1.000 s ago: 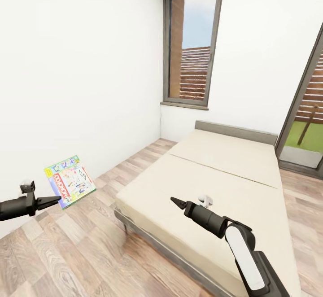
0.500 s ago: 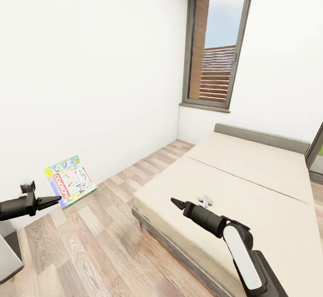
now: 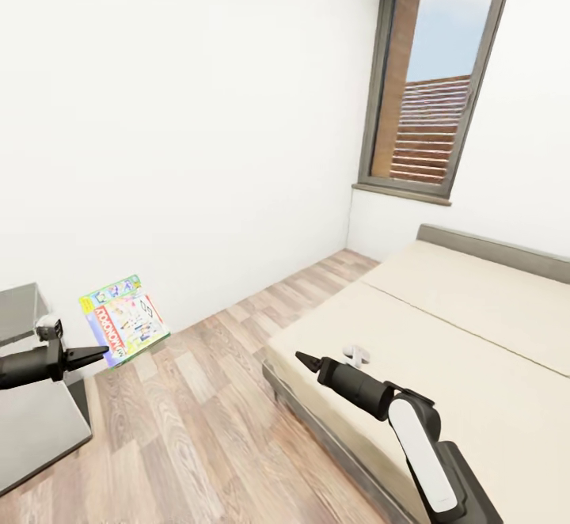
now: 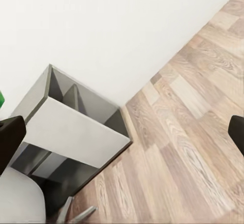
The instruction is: Put all the toys in the child's room - the three board games (two on the bed and one on the table), the two jigsaw puzzles on the table, and the tennis ball on the table - inside the toy box on the table in the child's room.
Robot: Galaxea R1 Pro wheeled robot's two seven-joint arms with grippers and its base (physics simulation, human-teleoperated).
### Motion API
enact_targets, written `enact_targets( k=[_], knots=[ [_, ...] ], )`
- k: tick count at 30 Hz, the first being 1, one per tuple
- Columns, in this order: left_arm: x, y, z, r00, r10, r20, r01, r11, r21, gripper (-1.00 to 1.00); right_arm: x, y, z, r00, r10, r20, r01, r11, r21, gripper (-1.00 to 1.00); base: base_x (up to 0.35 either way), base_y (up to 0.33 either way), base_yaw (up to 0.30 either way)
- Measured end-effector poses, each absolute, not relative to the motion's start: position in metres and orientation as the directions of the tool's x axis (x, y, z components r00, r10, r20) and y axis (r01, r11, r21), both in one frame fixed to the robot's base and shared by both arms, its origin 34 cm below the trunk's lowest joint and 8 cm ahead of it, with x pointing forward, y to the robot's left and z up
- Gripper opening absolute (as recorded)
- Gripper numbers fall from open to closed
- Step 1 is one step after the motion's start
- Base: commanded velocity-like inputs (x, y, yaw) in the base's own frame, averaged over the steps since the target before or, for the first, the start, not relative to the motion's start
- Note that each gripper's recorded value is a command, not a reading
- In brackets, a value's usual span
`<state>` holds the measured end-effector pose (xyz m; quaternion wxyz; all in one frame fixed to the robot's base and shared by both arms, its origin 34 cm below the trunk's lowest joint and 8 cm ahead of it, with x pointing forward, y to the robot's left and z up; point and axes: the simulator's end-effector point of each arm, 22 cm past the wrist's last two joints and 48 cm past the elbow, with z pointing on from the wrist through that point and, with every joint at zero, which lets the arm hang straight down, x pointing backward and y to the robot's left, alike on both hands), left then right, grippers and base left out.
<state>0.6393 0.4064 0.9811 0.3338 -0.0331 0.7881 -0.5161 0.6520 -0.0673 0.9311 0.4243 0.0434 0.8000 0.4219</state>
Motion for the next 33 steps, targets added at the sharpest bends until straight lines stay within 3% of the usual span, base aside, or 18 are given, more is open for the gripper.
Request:
enact_targets(
  k=[23,33],
  knots=[
    [0.640,0.408,0.998,-0.775,-0.400,-0.489,0.289,0.465,-0.837,-1.00,0.651,-0.063,0.943,-0.645,0.403,-0.649,-0.293,0.655,0.697,1.00,0.001,0.000,0.293],
    [0.640,0.408,0.996,-0.777,-0.398,-0.488,0.286,0.467,-0.837,-1.00,0.652,-0.059,0.937,-0.638,0.371,-0.675,-0.296,0.691,0.659,1.00,0.228,0.000,0.293]
  ],
)
